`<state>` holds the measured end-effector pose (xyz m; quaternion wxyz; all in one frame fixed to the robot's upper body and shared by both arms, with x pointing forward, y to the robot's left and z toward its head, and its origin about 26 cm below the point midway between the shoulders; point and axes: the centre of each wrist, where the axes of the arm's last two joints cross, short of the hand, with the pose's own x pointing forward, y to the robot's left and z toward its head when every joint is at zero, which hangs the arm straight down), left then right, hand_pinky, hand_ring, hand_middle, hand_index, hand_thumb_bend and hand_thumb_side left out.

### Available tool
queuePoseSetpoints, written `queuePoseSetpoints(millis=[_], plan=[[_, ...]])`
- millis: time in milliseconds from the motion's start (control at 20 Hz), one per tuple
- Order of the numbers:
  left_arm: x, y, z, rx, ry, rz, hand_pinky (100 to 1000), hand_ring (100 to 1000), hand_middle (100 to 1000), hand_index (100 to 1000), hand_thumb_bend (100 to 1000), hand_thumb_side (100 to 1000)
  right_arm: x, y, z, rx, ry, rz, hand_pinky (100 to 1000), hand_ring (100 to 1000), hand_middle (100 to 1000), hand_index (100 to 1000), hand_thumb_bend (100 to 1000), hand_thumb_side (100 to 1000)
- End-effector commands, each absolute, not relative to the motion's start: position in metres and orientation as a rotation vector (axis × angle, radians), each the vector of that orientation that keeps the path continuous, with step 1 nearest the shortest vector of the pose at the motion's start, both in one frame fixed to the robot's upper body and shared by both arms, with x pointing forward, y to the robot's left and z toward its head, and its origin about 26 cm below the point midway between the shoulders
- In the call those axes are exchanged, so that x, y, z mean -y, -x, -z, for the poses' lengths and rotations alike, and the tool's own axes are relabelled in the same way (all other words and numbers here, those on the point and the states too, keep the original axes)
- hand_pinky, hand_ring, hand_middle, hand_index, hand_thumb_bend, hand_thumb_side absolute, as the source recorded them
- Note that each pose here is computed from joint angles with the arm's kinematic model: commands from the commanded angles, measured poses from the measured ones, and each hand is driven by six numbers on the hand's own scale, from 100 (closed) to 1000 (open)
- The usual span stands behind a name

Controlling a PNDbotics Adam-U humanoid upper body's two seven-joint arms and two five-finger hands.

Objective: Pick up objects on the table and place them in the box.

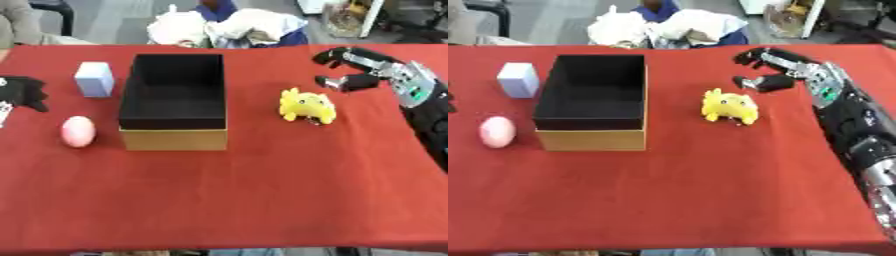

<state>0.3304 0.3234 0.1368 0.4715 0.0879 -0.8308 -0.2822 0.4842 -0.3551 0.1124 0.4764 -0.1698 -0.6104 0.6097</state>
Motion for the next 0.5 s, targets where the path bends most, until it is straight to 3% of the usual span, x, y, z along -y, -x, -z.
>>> queuePoseSetpoints(millis=[50, 500], plan=[[-0.325, -0.33, -0.146, 2.054, -0.226, 0.713, 629, 537, 550, 729, 212, 861, 0.353, -0.489, -0.122, 1.481, 0.458, -1.518, 849, 907, 867, 937, 275, 733], [-0.325, -0.33, -0.147, 2.055, -0.226, 0.712, 629, 537, 550, 729, 213, 860, 0.348, -0.487, -0.111, 1.4, 0.477, -1.608, 853, 916, 884, 940, 321, 772]])
